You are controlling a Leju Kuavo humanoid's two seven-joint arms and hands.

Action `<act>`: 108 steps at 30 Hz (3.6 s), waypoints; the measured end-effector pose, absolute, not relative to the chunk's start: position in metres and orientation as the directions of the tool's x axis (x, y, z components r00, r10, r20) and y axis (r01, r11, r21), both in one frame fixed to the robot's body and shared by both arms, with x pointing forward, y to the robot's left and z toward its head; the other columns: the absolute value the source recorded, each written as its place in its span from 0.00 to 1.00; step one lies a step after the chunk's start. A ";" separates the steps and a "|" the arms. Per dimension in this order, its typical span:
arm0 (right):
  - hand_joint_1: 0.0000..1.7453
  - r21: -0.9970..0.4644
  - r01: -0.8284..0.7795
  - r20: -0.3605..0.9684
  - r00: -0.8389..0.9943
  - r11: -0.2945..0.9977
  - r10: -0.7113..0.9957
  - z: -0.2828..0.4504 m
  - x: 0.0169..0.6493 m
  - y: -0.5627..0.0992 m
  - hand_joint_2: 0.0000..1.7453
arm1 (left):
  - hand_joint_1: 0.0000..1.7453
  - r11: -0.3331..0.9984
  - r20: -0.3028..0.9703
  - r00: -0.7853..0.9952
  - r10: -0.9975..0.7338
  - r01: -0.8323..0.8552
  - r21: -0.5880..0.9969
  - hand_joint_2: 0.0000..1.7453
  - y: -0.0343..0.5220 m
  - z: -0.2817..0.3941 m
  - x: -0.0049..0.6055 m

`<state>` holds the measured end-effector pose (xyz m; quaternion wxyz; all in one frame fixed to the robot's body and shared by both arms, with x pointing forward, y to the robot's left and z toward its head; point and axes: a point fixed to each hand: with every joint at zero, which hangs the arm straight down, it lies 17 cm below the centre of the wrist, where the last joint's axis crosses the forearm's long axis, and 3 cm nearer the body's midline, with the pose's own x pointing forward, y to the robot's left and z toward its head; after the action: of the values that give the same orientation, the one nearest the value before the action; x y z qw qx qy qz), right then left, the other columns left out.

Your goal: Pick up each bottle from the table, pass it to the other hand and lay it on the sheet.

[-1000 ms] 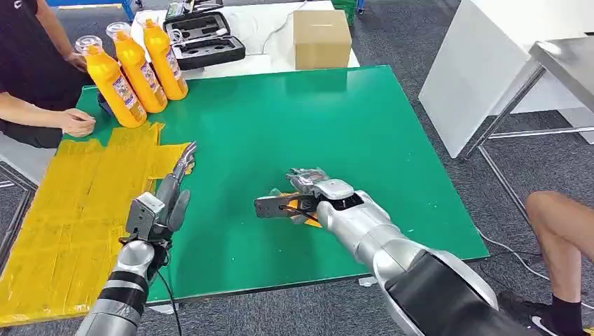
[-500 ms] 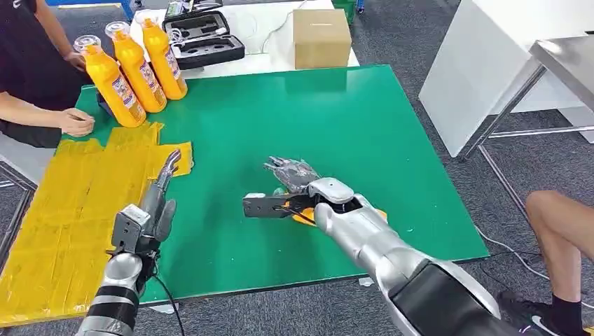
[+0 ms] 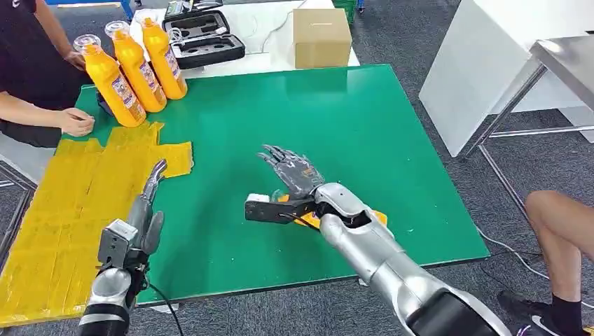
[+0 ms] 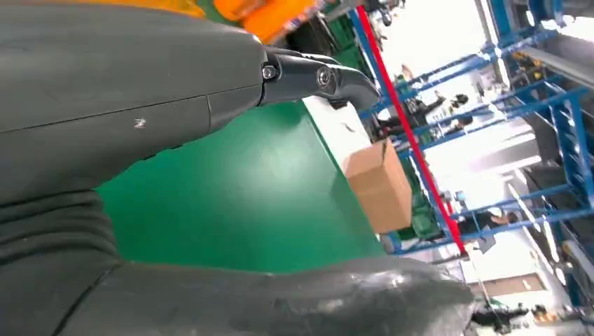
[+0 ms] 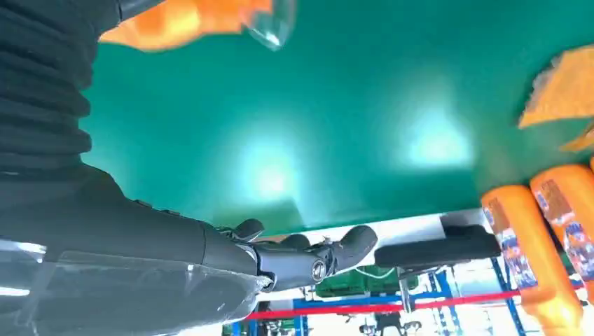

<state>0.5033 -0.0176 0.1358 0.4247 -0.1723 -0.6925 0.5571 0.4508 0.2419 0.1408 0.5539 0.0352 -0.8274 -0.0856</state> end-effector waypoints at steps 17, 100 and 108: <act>0.00 -0.968 -0.187 0.239 -0.491 0.166 0.838 0.074 0.471 -0.131 1.00 | 0.00 0.982 0.912 -0.364 -0.189 -0.054 0.182 0.00 0.284 0.129 0.417; 1.00 -0.629 -0.320 0.768 -0.399 0.708 0.501 0.149 0.507 -0.151 1.00 | 0.00 0.927 0.909 -0.183 0.375 0.081 -0.366 1.00 0.244 0.113 0.442; 1.00 -0.609 -0.315 0.776 -0.429 0.728 0.463 0.166 0.506 -0.133 1.00 | 0.00 0.901 0.885 -0.172 0.432 0.109 -0.419 1.00 0.231 0.117 0.442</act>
<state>0.5057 -0.1328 0.1661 0.5321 -0.0483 -0.7621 0.3656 0.4415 0.2306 0.1170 0.6181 -0.1793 -0.7541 0.1309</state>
